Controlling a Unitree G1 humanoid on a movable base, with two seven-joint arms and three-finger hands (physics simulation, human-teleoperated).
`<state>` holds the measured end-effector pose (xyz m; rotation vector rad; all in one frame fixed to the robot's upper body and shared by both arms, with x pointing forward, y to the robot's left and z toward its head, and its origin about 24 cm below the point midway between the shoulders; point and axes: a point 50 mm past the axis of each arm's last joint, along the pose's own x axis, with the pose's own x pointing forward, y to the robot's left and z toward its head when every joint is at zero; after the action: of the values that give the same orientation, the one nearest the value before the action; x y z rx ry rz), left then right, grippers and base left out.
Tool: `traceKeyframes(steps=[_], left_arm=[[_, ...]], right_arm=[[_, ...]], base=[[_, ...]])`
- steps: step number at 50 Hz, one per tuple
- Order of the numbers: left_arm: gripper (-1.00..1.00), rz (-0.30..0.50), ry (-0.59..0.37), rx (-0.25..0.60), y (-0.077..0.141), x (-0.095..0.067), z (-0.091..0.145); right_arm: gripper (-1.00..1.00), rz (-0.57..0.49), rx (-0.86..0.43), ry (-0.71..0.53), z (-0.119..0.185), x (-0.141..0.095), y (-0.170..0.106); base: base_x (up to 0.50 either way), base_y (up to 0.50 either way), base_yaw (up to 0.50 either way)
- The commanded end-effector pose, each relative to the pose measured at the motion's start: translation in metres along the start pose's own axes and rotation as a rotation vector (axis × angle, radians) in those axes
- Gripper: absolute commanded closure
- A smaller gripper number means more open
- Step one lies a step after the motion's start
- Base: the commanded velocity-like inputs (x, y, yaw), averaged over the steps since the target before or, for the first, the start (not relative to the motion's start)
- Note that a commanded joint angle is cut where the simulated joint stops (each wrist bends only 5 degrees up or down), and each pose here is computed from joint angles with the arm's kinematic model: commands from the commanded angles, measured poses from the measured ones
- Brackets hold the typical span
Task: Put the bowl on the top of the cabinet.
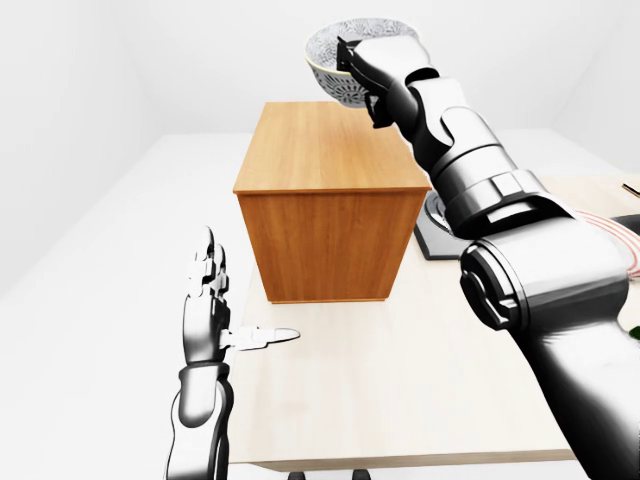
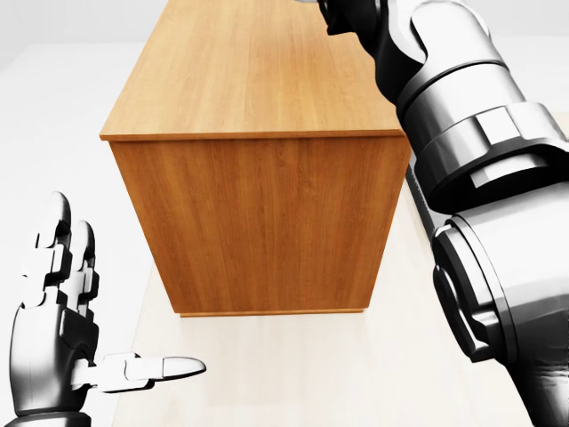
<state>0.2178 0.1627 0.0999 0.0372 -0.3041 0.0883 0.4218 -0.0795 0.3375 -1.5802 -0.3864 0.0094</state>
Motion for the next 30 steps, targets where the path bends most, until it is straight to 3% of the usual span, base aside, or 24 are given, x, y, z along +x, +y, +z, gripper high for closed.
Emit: traceKeyframes(steps=[1, 30], left_arm=[[-1.00, 0.001, -0.007, -0.001, 0.000, 0.000, 0.002], [-1.00, 0.000, -0.001, -0.001, 0.000, 0.000, 0.000]], right_arm=[[1.00, -0.001, -0.041, -0.030, 0.012, 0.000, 0.013], [1.00, 0.044, -0.051, -0.059, 0.023, -0.002, 0.044]], base=[[0.00, 0.00, 0.00], [0.00, 0.00, 0.00]])
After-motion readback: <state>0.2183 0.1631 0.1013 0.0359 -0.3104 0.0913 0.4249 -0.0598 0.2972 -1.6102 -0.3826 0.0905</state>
